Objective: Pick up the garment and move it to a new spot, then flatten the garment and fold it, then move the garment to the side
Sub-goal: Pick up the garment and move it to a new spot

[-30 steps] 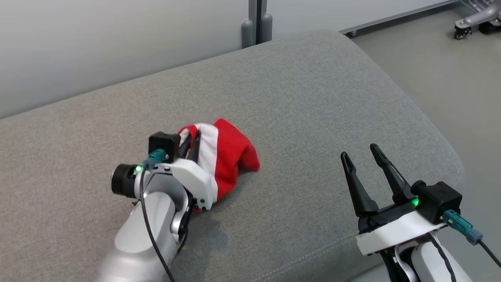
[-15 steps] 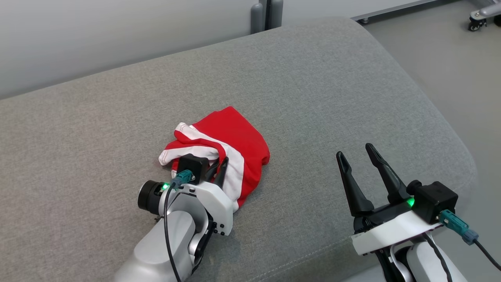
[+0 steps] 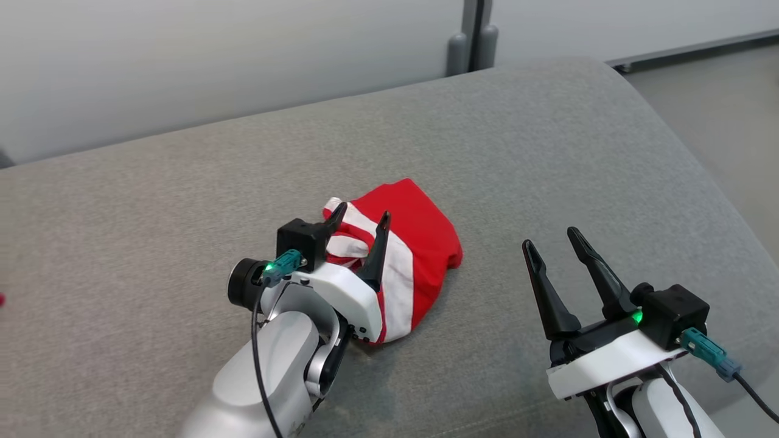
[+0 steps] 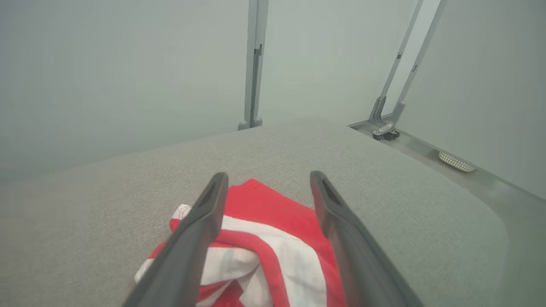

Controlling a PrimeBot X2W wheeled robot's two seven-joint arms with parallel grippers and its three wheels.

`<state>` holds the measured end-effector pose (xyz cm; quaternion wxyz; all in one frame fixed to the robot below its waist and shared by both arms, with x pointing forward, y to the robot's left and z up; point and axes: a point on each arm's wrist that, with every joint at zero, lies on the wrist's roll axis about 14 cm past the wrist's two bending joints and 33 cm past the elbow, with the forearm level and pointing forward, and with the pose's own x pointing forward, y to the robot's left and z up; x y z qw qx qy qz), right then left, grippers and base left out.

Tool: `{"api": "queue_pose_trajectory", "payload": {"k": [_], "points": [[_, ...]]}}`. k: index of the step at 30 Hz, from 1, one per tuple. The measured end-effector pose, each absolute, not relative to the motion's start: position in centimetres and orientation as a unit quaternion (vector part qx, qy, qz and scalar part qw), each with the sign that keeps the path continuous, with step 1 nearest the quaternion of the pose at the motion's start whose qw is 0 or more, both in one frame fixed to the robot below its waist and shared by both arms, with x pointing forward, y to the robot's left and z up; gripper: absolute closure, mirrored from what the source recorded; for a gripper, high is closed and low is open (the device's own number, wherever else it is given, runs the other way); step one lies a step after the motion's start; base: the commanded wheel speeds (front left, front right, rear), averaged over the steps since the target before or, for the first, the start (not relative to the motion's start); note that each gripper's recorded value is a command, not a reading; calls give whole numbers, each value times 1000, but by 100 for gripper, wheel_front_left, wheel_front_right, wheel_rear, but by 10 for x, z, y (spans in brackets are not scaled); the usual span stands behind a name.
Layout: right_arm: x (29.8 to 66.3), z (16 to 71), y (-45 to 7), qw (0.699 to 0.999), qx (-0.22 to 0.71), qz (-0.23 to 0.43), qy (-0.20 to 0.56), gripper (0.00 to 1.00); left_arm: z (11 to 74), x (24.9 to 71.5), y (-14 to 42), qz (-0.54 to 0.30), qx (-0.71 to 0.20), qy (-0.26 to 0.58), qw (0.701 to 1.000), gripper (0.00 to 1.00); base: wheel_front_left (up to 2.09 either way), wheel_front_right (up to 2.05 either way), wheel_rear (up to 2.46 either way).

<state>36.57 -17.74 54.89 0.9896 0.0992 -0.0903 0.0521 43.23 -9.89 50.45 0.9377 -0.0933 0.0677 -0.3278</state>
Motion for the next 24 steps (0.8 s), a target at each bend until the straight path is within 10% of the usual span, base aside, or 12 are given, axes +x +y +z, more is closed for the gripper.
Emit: {"api": "queue_pose_trajectory", "payload": {"k": [24], "points": [[364, 526, -118, 982, 112, 142, -50, 0, 508, 380, 83, -78, -107, -12, 991, 0, 0, 0, 0]]}}
